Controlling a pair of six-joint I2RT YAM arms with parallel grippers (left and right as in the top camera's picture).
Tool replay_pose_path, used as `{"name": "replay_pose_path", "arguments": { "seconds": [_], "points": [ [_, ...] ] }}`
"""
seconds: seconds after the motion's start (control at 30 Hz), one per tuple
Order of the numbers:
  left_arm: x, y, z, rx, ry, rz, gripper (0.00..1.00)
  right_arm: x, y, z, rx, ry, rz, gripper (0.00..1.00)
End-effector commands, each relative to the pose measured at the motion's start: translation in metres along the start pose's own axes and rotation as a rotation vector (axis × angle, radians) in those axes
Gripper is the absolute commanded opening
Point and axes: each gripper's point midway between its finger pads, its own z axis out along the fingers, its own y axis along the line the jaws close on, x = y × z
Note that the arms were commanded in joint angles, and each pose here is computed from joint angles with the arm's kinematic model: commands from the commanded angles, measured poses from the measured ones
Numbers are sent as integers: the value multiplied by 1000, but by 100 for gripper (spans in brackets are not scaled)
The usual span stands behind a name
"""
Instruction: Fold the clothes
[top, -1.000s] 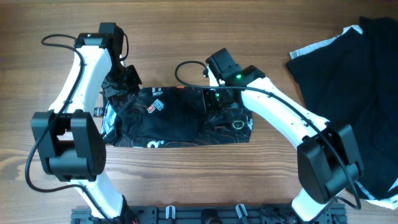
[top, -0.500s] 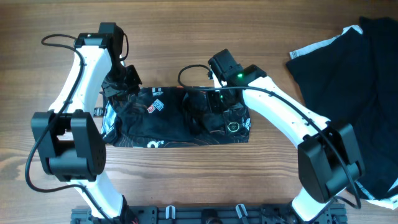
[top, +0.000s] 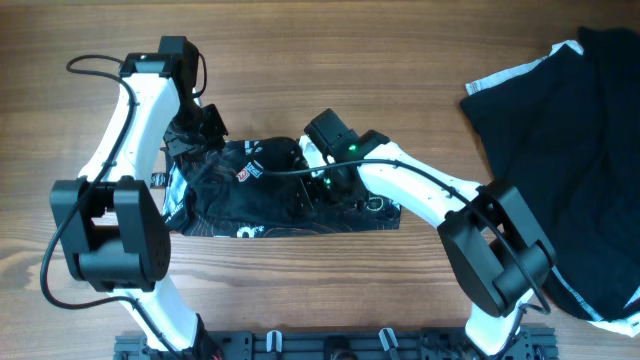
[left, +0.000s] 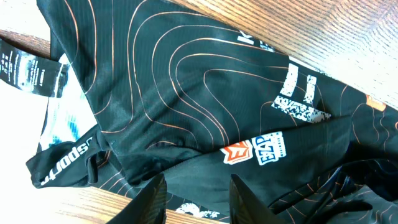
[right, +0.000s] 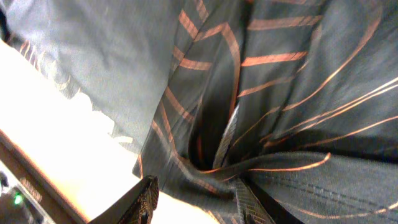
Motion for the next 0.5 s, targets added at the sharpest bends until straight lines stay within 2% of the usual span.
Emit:
{"name": "replay_pose_path", "arguments": {
  "seconds": [0.0, 0.13, 0.2, 0.37, 0.47],
  "points": [
    [2, -2, -1, 8, 1, 27, 33, 1, 0, -15, -4, -2, -42, 46],
    [2, -2, -1, 8, 0, 27, 33, -17, -42, -65, 278, -155, -8, 52],
    [2, -2, -1, 8, 0, 27, 33, -19, -55, -68, 331, -167, 11, 51],
    [2, -2, -1, 8, 0, 27, 33, -10, -67, -43, 326, -89, 44, 50],
    [2, -2, -1, 8, 0, 27, 33, 6, -34, -14, 77, 30, 16, 45]
  ]
}}
